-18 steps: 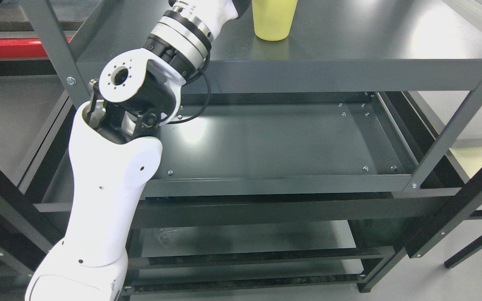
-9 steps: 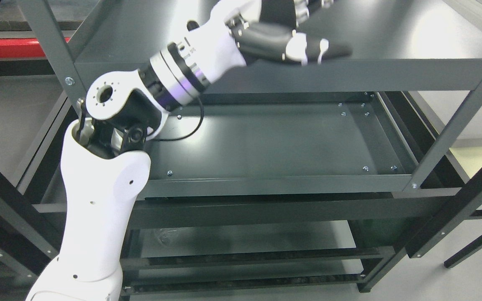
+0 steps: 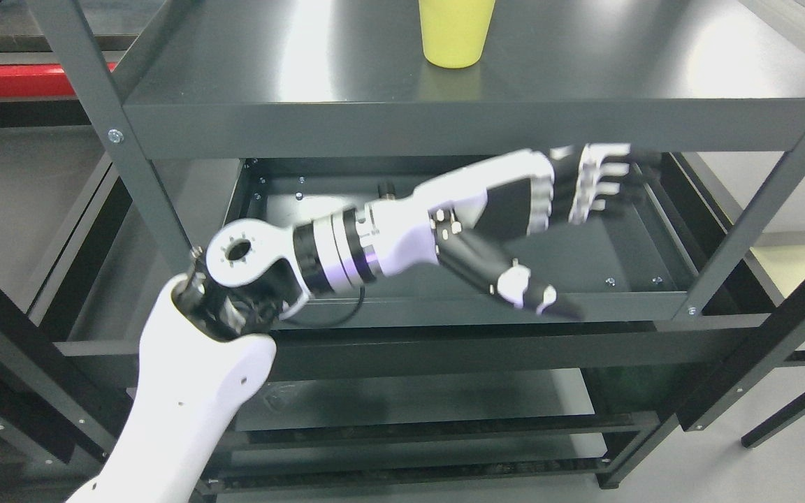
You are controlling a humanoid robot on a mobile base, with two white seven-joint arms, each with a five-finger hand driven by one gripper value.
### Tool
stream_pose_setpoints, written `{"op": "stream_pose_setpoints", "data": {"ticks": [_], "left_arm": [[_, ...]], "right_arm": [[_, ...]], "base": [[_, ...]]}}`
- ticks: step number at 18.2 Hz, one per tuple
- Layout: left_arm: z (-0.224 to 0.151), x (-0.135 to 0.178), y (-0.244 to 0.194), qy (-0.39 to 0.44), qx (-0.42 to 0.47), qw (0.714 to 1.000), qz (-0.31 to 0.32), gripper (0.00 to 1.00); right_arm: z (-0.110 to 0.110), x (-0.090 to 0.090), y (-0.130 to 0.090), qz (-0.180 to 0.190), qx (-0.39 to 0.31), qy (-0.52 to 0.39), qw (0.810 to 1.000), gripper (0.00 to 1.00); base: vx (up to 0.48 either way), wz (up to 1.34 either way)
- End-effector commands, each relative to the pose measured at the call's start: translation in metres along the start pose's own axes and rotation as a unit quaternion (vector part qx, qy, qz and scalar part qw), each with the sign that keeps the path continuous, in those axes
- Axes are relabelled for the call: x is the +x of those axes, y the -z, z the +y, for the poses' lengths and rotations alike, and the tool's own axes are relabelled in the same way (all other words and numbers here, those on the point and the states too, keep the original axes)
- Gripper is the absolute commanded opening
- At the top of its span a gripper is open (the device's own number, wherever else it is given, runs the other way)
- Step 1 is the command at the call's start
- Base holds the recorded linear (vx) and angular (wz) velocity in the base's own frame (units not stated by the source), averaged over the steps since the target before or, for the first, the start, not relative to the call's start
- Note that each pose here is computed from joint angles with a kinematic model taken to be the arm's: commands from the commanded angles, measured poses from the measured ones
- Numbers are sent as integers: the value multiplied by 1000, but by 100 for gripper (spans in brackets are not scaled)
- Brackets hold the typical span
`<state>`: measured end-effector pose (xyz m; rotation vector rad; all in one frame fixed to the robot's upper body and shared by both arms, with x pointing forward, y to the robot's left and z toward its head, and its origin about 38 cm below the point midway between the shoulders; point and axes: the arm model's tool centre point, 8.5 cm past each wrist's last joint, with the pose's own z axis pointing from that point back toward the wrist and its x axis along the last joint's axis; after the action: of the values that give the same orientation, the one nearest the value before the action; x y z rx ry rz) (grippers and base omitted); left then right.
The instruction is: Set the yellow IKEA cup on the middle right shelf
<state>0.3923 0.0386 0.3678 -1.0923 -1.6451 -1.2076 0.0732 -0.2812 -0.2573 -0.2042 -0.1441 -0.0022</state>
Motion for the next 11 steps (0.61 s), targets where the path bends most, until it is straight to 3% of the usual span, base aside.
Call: {"op": "stream_pose_setpoints", "data": {"ticks": [1,6,11], "left_arm": [[-62,-99,-17,-93,-22,994,50,96],[-34,-160,-70,-39,139,988,58,98],[22,-179,-141,-32,387,919,72,99]], "right_arm": [[-10,-9,1,6,-6,2,1000,99],[-10,-8,1,5,-6,2,1000,99],[-10,-9,1,6,-6,2,1000,99]], "base": [[0,0],[0,0],[0,0]]}}
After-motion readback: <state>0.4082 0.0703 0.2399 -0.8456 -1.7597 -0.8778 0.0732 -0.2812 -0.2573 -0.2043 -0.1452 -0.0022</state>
